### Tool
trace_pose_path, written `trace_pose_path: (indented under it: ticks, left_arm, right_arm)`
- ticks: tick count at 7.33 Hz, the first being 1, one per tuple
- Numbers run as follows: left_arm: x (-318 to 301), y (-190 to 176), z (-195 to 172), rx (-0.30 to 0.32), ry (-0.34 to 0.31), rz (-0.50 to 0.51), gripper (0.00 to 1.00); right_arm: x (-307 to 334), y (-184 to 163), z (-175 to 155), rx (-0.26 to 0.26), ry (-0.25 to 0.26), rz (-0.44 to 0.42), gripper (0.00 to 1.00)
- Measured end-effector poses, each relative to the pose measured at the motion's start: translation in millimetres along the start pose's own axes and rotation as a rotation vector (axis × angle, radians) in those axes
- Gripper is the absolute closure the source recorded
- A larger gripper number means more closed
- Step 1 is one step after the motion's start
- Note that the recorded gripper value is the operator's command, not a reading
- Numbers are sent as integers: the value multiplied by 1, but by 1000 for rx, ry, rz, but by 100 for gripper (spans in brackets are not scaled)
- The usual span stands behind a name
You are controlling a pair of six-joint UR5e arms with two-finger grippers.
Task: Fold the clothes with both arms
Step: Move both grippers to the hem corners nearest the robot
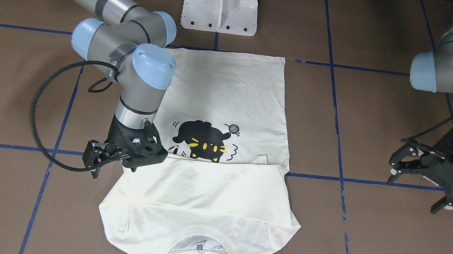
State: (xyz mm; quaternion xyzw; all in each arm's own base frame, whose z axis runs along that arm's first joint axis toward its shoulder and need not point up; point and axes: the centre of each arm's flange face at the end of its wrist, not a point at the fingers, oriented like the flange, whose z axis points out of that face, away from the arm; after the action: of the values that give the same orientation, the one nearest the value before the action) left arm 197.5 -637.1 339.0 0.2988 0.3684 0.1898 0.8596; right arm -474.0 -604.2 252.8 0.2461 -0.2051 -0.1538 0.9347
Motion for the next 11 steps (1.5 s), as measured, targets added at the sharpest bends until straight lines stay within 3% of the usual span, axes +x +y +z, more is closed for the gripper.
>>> trace_pose_path:
  ticks: [1, 2, 6, 7, 8, 10, 11]
  left_arm:
    - [19, 12, -4, 6, 17, -73, 0]
    - [48, 30, -10, 7, 48, -145, 0]
    - [215, 89, -20, -3, 169, -450, 0]
    - [262, 106, -14, -24, 196, -520, 0]
    - [306, 127, -8, -48, 215, -584, 2]
    - [374, 184, 6, -89, 198, -705, 36]
    - [393, 213, 14, -105, 169, -774, 37]
  right_arm:
    - [19, 7, -21, -4, -121, 70, 0]
    - [32, 30, -38, -10, -209, 154, 0]
    - [44, 180, -76, -36, -484, 492, 0]
    - [37, 221, -76, -42, -528, 558, 0]
    - [30, 262, -78, -45, -541, 603, 1]
    - [7, 334, -91, -64, -517, 676, 9]
    - [-8, 356, -95, -72, -502, 726, 9]
